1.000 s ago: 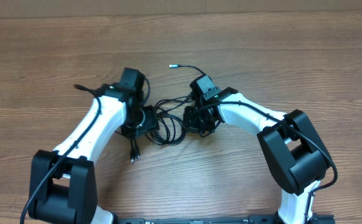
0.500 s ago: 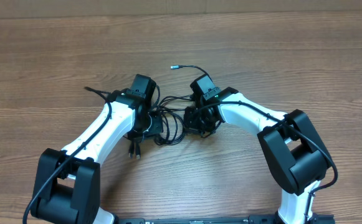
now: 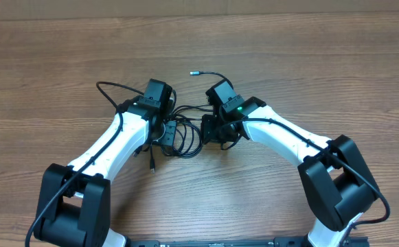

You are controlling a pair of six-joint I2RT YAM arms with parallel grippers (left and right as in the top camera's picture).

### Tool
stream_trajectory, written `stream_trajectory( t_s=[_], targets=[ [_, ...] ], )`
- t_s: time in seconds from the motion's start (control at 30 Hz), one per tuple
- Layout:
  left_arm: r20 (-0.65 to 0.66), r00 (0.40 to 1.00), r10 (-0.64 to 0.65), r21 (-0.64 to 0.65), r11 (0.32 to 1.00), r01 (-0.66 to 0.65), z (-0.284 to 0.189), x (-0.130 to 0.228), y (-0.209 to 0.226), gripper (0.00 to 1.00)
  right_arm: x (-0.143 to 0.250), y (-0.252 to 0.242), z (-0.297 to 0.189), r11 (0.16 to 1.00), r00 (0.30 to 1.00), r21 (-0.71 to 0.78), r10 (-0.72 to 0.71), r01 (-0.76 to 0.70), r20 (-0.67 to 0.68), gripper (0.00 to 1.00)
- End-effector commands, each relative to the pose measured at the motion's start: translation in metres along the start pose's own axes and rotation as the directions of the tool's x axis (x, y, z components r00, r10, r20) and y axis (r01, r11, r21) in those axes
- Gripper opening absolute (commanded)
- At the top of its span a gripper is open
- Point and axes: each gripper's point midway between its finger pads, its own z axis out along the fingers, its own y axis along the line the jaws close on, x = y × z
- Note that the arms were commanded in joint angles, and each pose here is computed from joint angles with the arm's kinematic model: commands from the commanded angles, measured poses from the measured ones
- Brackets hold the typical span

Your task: Untangle cables

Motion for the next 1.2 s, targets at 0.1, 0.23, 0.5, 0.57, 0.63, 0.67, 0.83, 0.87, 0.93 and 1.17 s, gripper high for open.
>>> stream_trajectory(
  t_s=[0.1, 0.23, 0.5, 0.57, 0.63, 0.67, 0.83, 0.87, 0.93, 1.17],
  targets=[
    [0.026, 0.999, 0.031, 0.007, 1.0, -0.031, -0.005, -0.003, 0.002, 0.23, -0.008, -0.006, -0.006, 0.999, 0.999, 0.033, -0.006, 0.004, 0.05, 0.28],
    [0.013, 1.0, 0.01, 0.096, 0.995, -0.011, -0.006, -0.001, -0.013, 0.39, -0.008, -0.006, -0.006, 0.999, 0.999, 0.033, -0.006, 0.004, 0.05, 0.52],
    [-0.025, 0.996, -0.08, 0.143, 0.986, 0.083, -0.007, 0.005, -0.022, 0.35, -0.008, -0.006, -0.006, 0.999, 0.999, 0.033, -0.003, 0.001, 0.048, 0.58],
    [-0.038, 0.996, -0.08, 0.14, 0.987, 0.084, -0.007, 0.008, -0.021, 0.34, -0.008, -0.006, -0.006, 0.999, 0.999, 0.033, -0.003, 0.001, 0.048, 0.58],
    [-0.057, 0.995, -0.08, 0.135, 0.987, 0.087, -0.007, 0.013, -0.02, 0.33, -0.008, -0.006, -0.006, 0.999, 0.999, 0.033, -0.002, 0.001, 0.049, 0.59],
    [-0.063, 0.995, -0.079, 0.134, 0.987, 0.087, -0.007, 0.014, -0.02, 0.33, -0.008, -0.006, -0.006, 0.999, 0.999, 0.033, -0.002, 0.001, 0.049, 0.59],
    [-0.064, 0.994, -0.084, 0.134, 0.987, 0.092, 0.002, 0.02, -0.02, 0.33, -0.007, -0.007, -0.006, 0.999, 0.999, 0.034, -0.002, 0.0, 0.047, 0.59],
    [-0.063, 0.994, -0.094, 0.134, 0.986, 0.102, 0.005, 0.022, -0.019, 0.33, -0.006, -0.007, -0.005, 0.999, 0.999, 0.035, -0.002, 0.0, 0.046, 0.58],
    [-0.068, 0.991, -0.114, 0.133, 0.983, 0.123, 0.012, 0.027, -0.019, 0.33, -0.005, -0.009, -0.003, 0.999, 0.999, 0.038, 0.0, -0.001, 0.043, 0.59],
    [-0.065, 0.99, -0.121, 0.137, 0.982, 0.129, 0.022, 0.034, -0.019, 0.11, -0.004, -0.011, 0.0, 0.999, 0.999, 0.033, 0.001, -0.003, 0.048, 0.61]
  ],
)
